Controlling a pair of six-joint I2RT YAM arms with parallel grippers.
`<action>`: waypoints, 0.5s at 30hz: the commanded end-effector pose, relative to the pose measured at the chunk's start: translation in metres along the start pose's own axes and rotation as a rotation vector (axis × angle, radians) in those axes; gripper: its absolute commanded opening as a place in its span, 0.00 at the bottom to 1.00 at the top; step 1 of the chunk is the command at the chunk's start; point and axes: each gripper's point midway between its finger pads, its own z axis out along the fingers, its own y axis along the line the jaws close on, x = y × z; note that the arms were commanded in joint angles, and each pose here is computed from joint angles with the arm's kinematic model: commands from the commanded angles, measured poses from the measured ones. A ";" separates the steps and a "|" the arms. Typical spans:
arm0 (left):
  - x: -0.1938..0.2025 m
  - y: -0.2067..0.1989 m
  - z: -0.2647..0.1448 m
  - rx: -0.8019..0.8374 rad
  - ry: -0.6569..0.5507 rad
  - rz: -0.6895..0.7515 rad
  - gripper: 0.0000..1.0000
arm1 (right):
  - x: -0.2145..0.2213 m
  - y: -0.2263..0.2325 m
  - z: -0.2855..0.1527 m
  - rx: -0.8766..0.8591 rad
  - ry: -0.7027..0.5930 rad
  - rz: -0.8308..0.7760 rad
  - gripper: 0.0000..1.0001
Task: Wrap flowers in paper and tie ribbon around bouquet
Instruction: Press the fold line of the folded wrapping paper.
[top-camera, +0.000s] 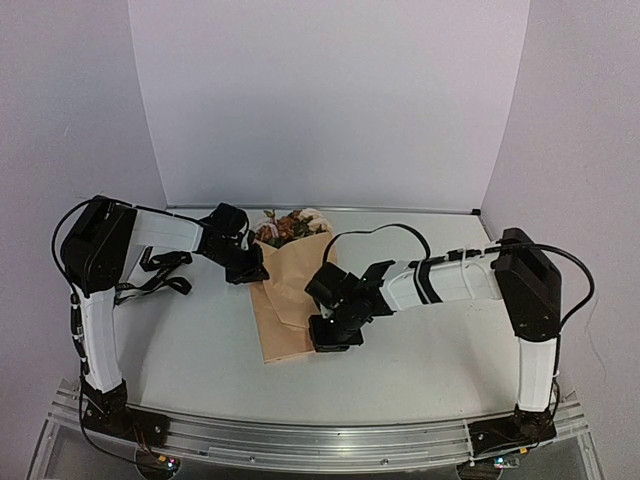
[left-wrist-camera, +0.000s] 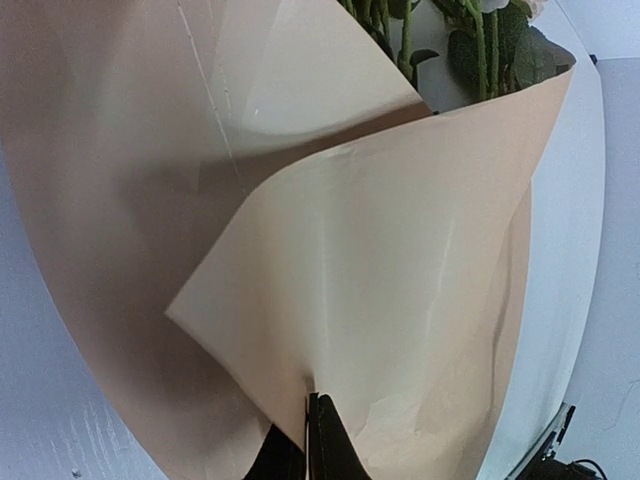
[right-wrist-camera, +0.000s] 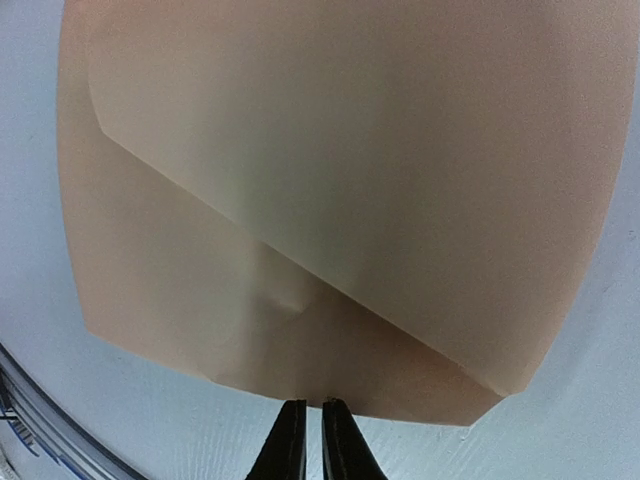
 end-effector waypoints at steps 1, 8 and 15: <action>-0.003 -0.016 -0.024 0.040 -0.024 0.036 0.09 | 0.005 -0.003 0.009 0.007 0.005 0.025 0.10; 0.003 -0.028 -0.056 0.083 -0.064 0.042 0.35 | 0.011 -0.014 0.020 0.040 0.015 0.057 0.09; 0.031 -0.036 -0.106 0.129 -0.090 0.044 0.44 | 0.012 -0.021 0.022 0.057 0.005 0.081 0.09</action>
